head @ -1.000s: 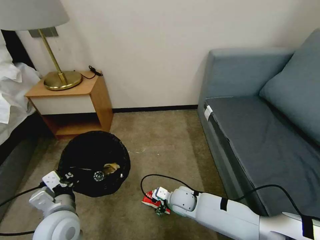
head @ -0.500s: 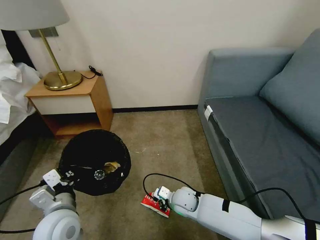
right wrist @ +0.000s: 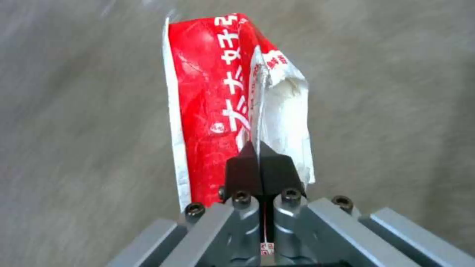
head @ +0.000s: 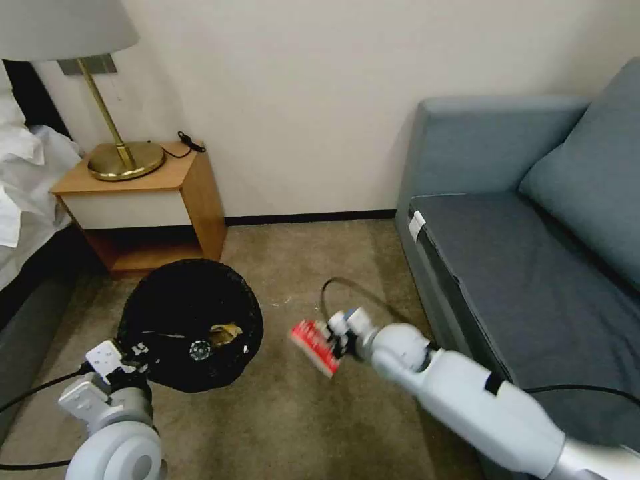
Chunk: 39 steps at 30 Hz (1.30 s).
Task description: Pick up the trash bin, then pick up the garbage on the floor and place it into the trash bin.
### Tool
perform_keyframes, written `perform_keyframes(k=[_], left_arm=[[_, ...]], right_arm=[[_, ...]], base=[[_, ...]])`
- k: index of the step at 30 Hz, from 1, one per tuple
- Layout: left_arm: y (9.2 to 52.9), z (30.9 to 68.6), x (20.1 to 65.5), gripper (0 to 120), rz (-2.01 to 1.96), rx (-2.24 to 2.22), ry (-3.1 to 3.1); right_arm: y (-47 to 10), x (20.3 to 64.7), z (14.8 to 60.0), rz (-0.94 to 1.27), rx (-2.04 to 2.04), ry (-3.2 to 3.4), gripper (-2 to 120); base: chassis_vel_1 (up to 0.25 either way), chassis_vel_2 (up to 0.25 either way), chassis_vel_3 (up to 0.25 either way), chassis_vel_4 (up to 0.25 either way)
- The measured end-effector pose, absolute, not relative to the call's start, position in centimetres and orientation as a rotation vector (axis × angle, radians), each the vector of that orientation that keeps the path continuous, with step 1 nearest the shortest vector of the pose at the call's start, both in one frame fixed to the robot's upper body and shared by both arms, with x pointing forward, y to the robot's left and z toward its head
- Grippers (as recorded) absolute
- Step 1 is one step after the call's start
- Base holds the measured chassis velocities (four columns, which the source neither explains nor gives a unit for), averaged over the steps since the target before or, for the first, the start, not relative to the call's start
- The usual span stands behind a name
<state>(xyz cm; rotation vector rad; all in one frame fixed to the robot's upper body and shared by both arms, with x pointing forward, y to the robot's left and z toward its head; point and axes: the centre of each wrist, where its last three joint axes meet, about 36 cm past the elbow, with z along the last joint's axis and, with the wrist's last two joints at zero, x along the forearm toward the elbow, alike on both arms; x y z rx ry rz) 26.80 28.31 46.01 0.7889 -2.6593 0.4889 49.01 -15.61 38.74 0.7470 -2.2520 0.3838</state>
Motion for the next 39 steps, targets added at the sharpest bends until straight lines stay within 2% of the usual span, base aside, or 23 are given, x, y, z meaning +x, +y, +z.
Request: perform_keyframes(k=[4, 6, 8, 12, 15, 22, 28, 39], left_arm=[[28.3, 46.2, 26.6, 3, 0.486, 0.788, -2.663], [28.3, 46.2, 26.6, 3, 0.487, 0.789, -2.663], [28.3, 46.2, 26.6, 3, 0.487, 0.788, -2.664], [28.1, 46.1, 26.6, 3, 0.488, 0.786, -2.665], [28.0, 46.3, 26.6, 3, 0.49, 0.785, -2.67], [27.8, 46.5, 26.3, 3, 0.491, 0.787, -2.674], [27.6, 46.7, 26.0, 3, 0.492, 0.791, -2.678], [27.6, 47.0, 25.9, 3, 0.491, 0.791, -2.685]], right_arm=[[-16.6, 50.3, 41.3, 0.263, 0.693, -2.36, 0], [-16.0, 50.6, 43.5, 0.038, 0.729, -2.464, 0], [-15.7, 50.4, 44.0, -0.035, 0.756, -2.493, 0], [-12.0, 48.3, 46.1, -0.333, 0.945, -2.68, 0], [-9.7, 46.9, 46.7, -0.394, 1.018, -2.738, 0], [-4.6, 43.9, 46.6, -0.416, 1.181, -2.775, 0], [-0.5, 40.8, 44.8, -0.321, 1.404, -2.682, 0], [2.0, 38.9, 40.6, -0.147, 1.515, -2.617, 0]], base=[[0.0, 0.0, 0.0, 0.0], [0.0, 0.0, 0.0, 0.0], [0.0, 0.0, 0.0, 0.0], [0.0, 0.0, 0.0, 0.0], [0.0, 0.0, 0.0, 0.0], [0.0, 0.0, 0.0, 0.0], [0.0, 0.0, 0.0, 0.0], [0.0, 0.0, 0.0, 0.0]])
